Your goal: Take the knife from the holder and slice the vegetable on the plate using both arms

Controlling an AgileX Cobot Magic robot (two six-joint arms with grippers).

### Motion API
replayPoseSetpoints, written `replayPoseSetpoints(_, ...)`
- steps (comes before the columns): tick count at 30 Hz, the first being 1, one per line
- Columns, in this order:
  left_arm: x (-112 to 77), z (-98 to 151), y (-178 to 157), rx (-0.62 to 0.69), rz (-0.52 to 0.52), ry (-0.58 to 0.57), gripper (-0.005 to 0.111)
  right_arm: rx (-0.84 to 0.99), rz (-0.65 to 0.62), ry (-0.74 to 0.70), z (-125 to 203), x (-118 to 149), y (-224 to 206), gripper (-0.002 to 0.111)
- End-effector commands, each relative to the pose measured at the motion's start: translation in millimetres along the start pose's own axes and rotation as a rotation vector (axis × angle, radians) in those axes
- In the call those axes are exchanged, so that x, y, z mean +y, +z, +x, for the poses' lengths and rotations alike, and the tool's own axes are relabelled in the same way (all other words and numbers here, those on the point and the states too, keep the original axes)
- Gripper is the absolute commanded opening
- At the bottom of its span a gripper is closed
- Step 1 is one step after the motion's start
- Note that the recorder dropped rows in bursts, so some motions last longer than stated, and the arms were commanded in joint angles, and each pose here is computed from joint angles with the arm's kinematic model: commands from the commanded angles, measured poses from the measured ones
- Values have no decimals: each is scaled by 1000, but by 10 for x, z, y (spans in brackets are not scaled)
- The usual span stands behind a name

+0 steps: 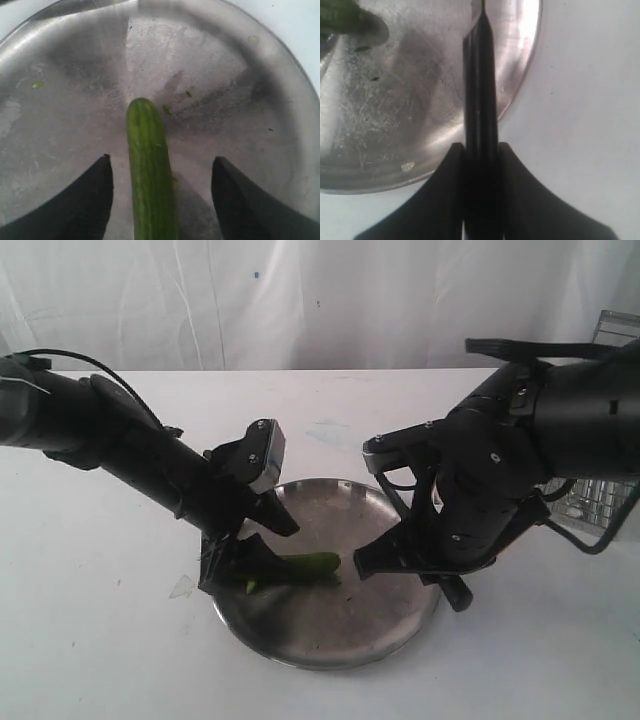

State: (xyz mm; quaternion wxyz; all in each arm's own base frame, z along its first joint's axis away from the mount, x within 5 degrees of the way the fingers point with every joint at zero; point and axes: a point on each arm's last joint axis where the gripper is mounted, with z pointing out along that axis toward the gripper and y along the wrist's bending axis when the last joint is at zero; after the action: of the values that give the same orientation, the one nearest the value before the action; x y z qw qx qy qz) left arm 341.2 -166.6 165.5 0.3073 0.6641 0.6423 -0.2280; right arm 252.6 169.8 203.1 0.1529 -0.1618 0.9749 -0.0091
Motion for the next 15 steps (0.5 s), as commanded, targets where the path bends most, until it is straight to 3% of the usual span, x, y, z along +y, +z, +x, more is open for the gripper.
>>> replayPoseSetpoints(1,-6,84,144,-24,7,-49,63,-40,-4,1,-6,-25,-93,0)
replayPoseSetpoints(9,63,299,309,51,-49,-97,53,-74,-14,9,1,-50,-229,0)
replayPoseSetpoints(11,92,297,309,46,-82,-131,39,-86,-18,11,0,-54,-262,0)
replayPoseSetpoints(14,208,243,285,-5,-177,-277,2,-96,-21,12,-1,-58,-288,0)
replayPoseSetpoints(15,240,223,274,-17,-196,-302,1,-96,-21,12,-1,-58,-288,0)
